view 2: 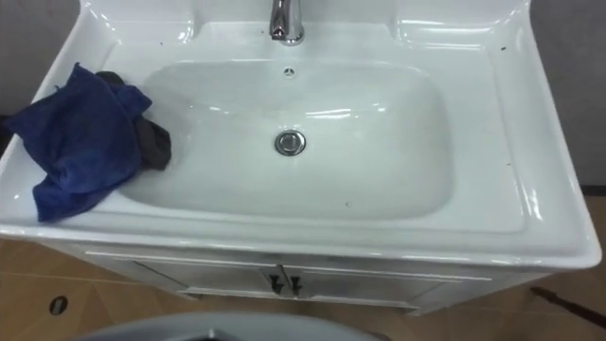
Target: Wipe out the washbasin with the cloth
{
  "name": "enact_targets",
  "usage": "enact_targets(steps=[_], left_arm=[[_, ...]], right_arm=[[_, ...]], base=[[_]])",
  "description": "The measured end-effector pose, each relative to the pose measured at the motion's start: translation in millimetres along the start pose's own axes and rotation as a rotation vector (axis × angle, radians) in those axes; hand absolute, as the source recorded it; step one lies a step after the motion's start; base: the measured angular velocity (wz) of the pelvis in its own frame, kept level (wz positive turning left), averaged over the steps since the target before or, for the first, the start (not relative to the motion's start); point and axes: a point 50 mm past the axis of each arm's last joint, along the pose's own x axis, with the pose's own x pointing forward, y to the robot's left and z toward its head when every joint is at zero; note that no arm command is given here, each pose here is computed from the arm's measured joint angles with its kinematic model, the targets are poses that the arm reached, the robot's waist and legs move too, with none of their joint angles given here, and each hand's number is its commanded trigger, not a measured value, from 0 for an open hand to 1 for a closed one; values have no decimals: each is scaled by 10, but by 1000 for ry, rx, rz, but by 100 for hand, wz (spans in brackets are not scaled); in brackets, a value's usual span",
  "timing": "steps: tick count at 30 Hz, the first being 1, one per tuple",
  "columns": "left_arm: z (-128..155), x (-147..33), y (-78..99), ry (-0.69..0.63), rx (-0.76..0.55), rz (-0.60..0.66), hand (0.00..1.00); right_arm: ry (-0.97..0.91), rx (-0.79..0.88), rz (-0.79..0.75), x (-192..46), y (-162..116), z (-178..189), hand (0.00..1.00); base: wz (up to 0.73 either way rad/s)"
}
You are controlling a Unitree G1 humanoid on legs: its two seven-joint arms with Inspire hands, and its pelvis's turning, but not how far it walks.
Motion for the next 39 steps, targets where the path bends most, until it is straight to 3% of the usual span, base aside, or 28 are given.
enact_targets(steps=[8,39], left_arm=[[40,-47,-189,-4,28,-107,0],[-261,-75,-201,128,132,-171,0]], right_arm=[[2,1,35,3,125,7,0],[48,34,28,4,191,38,0]], base=[[-14],[2]])
